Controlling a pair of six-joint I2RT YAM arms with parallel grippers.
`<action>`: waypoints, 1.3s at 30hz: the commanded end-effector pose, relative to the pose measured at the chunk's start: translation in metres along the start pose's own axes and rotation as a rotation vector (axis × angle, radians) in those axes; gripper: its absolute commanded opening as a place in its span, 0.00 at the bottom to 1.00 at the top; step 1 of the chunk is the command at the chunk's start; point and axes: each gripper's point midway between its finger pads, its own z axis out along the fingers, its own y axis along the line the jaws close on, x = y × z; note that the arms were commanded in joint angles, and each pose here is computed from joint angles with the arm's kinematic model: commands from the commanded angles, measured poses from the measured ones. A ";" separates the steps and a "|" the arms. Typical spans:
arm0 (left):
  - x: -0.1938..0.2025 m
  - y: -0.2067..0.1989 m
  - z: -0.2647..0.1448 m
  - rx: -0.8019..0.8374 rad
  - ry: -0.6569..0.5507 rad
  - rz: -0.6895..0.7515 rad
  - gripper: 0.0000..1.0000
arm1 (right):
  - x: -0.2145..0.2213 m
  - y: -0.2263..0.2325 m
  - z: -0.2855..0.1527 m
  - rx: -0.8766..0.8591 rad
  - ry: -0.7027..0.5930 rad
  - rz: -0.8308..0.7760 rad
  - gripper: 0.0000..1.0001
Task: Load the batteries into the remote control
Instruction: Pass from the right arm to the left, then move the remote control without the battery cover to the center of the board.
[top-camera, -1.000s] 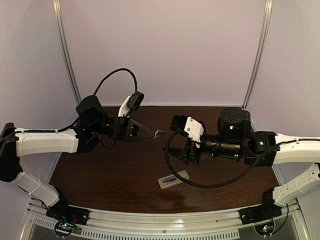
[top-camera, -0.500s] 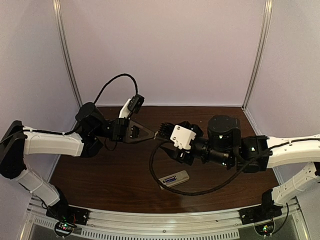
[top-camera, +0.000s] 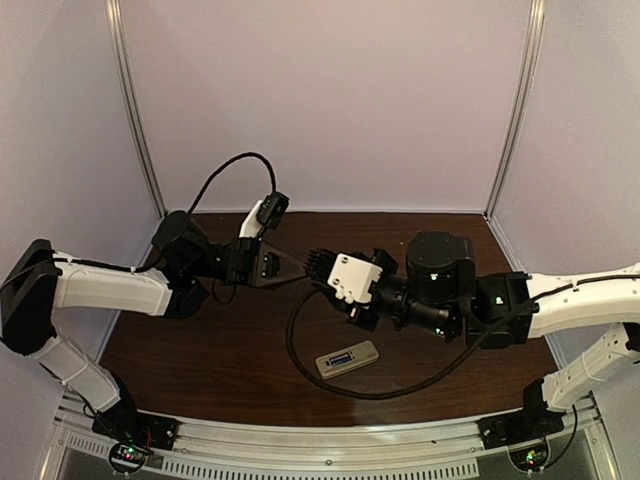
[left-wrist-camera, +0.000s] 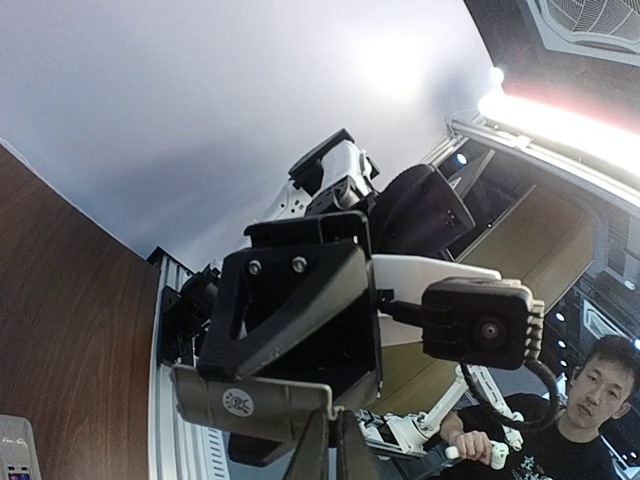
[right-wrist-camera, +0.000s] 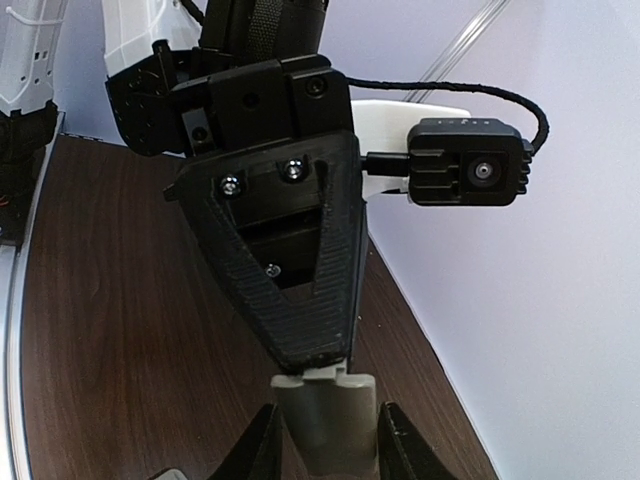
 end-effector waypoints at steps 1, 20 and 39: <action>0.000 0.000 0.001 0.018 -0.018 0.006 0.00 | -0.008 -0.002 -0.002 0.023 -0.008 -0.009 0.31; -0.008 0.087 -0.078 -0.779 -0.109 0.233 0.97 | 0.042 -0.024 -0.024 0.046 0.106 0.172 0.10; 0.144 0.193 -0.077 -1.280 0.443 0.302 0.97 | 0.109 -0.068 -0.032 0.054 0.215 0.451 0.07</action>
